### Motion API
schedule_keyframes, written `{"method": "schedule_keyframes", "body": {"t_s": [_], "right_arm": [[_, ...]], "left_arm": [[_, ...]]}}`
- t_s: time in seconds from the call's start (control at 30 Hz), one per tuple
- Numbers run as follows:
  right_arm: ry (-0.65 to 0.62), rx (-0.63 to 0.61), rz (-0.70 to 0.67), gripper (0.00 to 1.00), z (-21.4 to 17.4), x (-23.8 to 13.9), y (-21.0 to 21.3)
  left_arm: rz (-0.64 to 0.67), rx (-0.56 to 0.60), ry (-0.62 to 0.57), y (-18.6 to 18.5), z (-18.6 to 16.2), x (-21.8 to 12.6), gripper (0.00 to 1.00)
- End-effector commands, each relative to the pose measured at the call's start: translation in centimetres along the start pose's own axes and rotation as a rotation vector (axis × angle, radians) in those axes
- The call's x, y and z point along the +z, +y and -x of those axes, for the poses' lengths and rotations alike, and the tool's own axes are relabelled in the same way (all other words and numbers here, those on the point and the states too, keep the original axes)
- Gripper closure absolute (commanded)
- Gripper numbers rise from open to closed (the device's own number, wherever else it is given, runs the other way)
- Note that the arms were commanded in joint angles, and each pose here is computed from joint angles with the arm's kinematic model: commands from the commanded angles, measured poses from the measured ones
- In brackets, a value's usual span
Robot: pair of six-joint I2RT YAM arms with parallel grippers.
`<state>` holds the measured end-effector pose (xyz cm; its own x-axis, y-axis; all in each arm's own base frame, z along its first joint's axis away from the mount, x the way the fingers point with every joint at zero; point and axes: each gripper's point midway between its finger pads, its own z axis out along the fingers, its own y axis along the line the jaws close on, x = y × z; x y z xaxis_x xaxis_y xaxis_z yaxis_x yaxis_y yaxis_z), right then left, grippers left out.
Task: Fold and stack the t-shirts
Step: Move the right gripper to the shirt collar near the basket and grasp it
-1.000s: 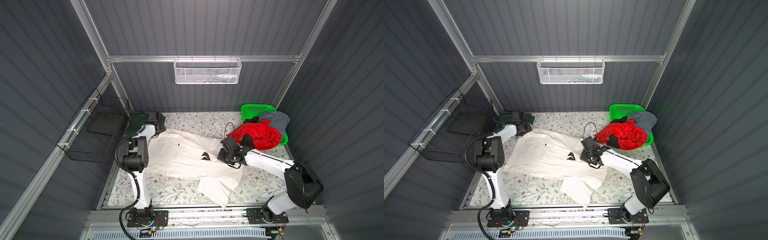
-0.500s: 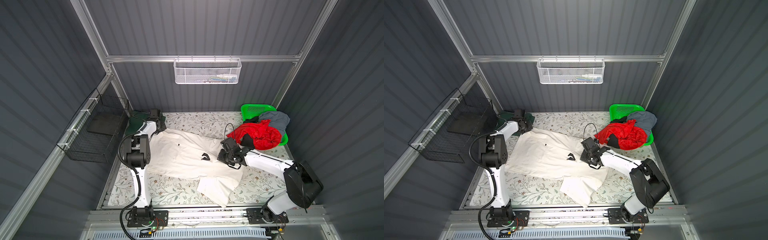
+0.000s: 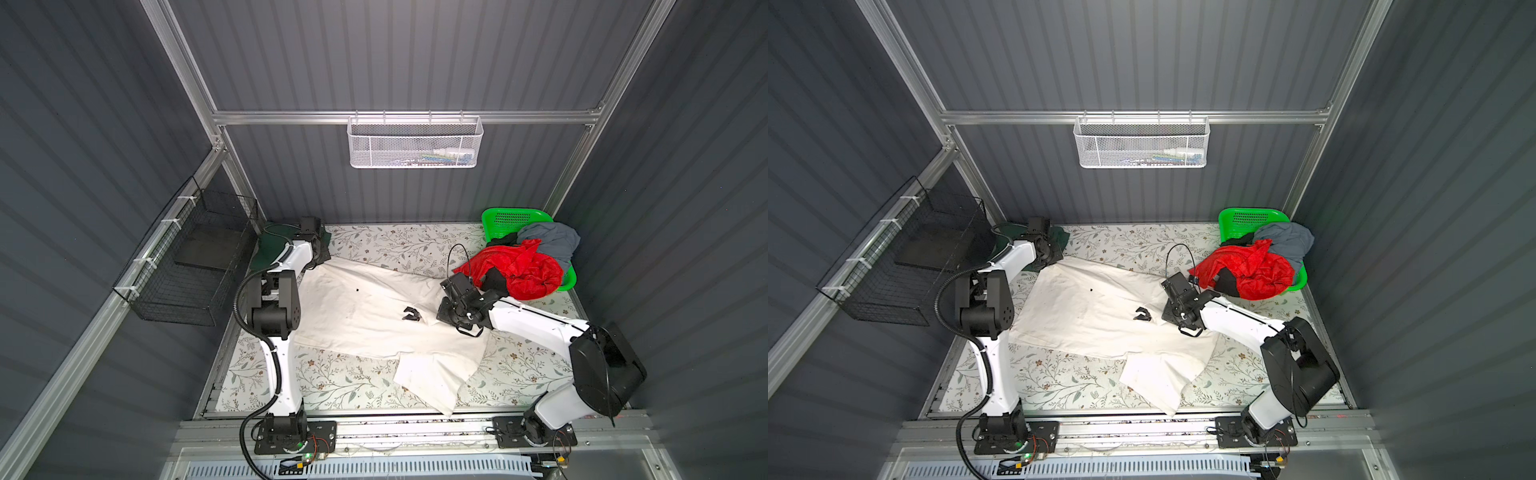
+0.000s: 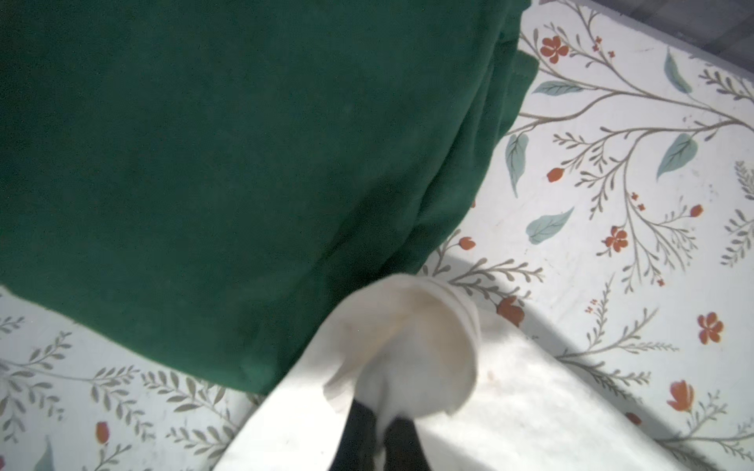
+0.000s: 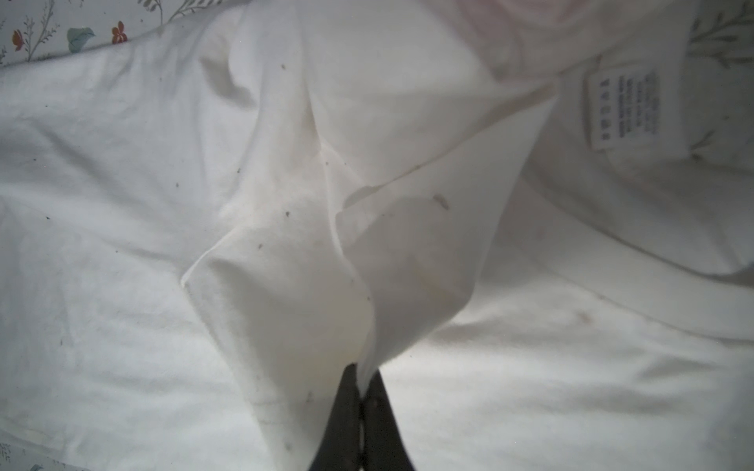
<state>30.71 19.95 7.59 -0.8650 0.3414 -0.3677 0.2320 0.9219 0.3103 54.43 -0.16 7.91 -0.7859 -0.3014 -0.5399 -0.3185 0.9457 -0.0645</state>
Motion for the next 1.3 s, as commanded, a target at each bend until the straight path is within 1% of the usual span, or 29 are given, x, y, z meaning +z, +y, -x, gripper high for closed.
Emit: {"method": "schedule_keyframes", "body": {"t_s": [0.0, 0.07, 0.13, 0.17, 0.2, 0.23, 0.33, 0.37, 0.4, 0.5, 0.57, 0.67, 0.73, 0.8, 0.87, 0.93, 1.0, 1.07, 1.1, 1.27], "right_arm": [[-0.007, -0.035, -0.027, 1.0, 0.2, -1.0, -0.4], [-0.006, -0.038, -0.032, 1.0, 0.1, -1.1, -0.5], [-0.002, -0.04, -0.031, 1.0, 0.0, -1.0, -0.6], [0.008, -0.048, -0.023, 0.93, -0.1, -0.9, -0.5], [0.023, -0.056, -0.011, 0.69, -0.3, -0.9, -0.2], [0.038, -0.057, 0.0, 0.52, -0.2, -0.9, -0.1], [0.056, -0.058, 0.072, 0.46, 0.7, -1.8, 0.5], [0.043, -0.052, 0.08, 0.44, 1.3, -2.3, 0.4], [0.023, -0.047, 0.079, 0.42, 2.1, -2.8, 0.0], [-0.018, -0.038, 0.061, 0.43, 4.1, -3.8, -1.3], [-0.031, -0.039, 0.052, 0.45, 5.4, -3.9, -2.0], [-0.043, -0.06, -0.007, 0.45, 7.4, -3.3, -3.0], [-0.041, -0.066, -0.03, 0.45, 8.7, -2.5, -3.2], [-0.03, -0.068, -0.02, 0.46, 9.7, -1.6, -2.9], [-0.02, -0.076, -0.017, 0.47, 10.5, -0.7, -2.6], [-0.013, -0.087, -0.004, 0.49, 11.1, -0.3, -2.1], [-0.009, -0.089, 0.003, 0.54, 11.5, 0.2, -1.8], [0.002, -0.082, 0.014, 0.55, 11.7, 0.6, -1.6], [0.008, -0.079, 0.016, 0.57, 11.8, 0.9, -1.6], [0.021, -0.068, 0.005, 0.66, 11.9, 1.8, -2.2]], "left_arm": [[0.044, -0.015, -0.035, 1.5, 0.9, -2.8, 0.98], [0.05, -0.018, -0.029, 1.8, 0.7, -3.1, 0.97], [0.047, -0.022, -0.039, 1.8, 0.6, -3.1, 0.93], [0.05, -0.019, -0.037, 1.9, 0.4, -2.7, 0.87], [0.052, -0.02, -0.029, 1.9, 0.4, -2.4, 0.74], [0.054, -0.02, -0.012, 1.9, 0.1, -2.1, 0.62], [0.051, -0.036, 0.024, 2.1, -0.3, -1.5, 0.59], [0.052, -0.048, 0.015, 2.2, -0.3, -1.6, 0.48], [0.054, -0.061, -0.007, 2.4, -0.1, -2.0, 0.45], [0.028, -0.089, -0.087, 2.4, 1.0, -3.9, 0.47], [0.006, -0.102, -0.121, 2.2, 1.6, -5.2, 0.44], [-0.119, -0.107, -0.138, 0.3, 1.9, -6.8, 0.38], [-0.18, -0.102, -0.133, -0.9, 1.4, -7.4, 0.38], [-0.225, -0.086, -0.144, -2.3, 0.9, -7.9, 0.37], [-0.278, -0.046, -0.159, -4.2, 0.2, -8.0, 0.36], [-0.3, -0.016, -0.132, -5.5, -0.5, -7.6, 0.36], [-0.312, 0.01, -0.092, -6.6, -1.6, -6.6, 0.36], [-0.322, 0.029, -0.057, -7.4, -2.6, -5.5, 0.36], [-0.325, 0.036, -0.045, -7.8, -3.0, -5.1, 0.36], [-0.312, 0.054, 0.012, -8.3, -4.6, -2.6, 0.36]]}}
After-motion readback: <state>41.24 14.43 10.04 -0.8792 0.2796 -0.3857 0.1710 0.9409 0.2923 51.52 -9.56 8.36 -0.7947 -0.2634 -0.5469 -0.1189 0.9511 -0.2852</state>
